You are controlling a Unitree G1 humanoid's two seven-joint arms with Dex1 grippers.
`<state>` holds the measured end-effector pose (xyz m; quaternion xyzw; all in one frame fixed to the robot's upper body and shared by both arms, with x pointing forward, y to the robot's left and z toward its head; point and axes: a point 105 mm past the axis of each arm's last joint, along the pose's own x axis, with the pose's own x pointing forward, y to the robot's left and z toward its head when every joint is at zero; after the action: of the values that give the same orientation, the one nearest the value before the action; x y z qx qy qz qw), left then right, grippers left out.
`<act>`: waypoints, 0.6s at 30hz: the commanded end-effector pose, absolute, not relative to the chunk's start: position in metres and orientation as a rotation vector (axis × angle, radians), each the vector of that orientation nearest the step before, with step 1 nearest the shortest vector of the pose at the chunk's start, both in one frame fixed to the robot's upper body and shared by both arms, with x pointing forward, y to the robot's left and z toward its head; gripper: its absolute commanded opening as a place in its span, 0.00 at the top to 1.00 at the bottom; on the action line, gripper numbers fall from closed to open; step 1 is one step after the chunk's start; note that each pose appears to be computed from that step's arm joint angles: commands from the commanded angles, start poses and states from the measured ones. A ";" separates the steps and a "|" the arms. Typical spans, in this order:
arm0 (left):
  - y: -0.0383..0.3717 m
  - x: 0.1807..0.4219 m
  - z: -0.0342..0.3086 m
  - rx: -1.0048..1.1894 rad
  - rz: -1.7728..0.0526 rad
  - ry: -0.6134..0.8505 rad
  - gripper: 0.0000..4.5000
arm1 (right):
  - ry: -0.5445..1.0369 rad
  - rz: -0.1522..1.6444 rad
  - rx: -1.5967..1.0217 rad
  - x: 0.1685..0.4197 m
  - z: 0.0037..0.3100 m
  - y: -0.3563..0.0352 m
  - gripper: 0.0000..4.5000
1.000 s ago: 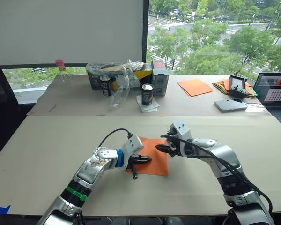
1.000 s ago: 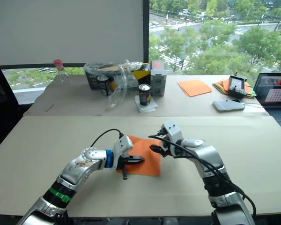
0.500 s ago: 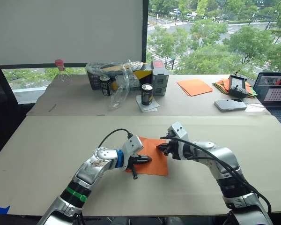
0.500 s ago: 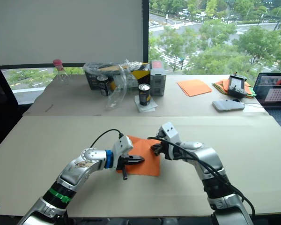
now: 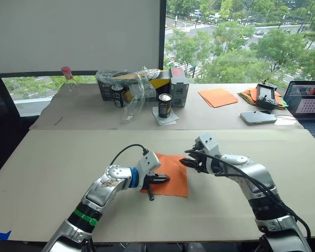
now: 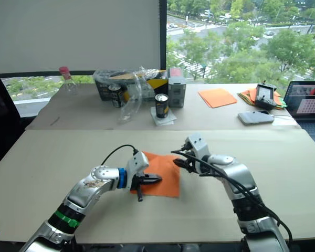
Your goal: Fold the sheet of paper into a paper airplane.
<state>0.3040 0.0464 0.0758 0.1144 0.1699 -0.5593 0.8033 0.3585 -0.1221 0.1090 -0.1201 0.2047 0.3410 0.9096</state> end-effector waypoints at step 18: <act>0.084 0.316 0.130 0.005 -1.072 0.280 1.00 | 0.373 0.740 -0.265 0.358 0.126 -0.124 0.41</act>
<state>0.3173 0.0804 0.1163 -0.0037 0.1524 -0.5057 0.8491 0.3580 -0.1232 0.1089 -0.1290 0.2089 0.3578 0.9010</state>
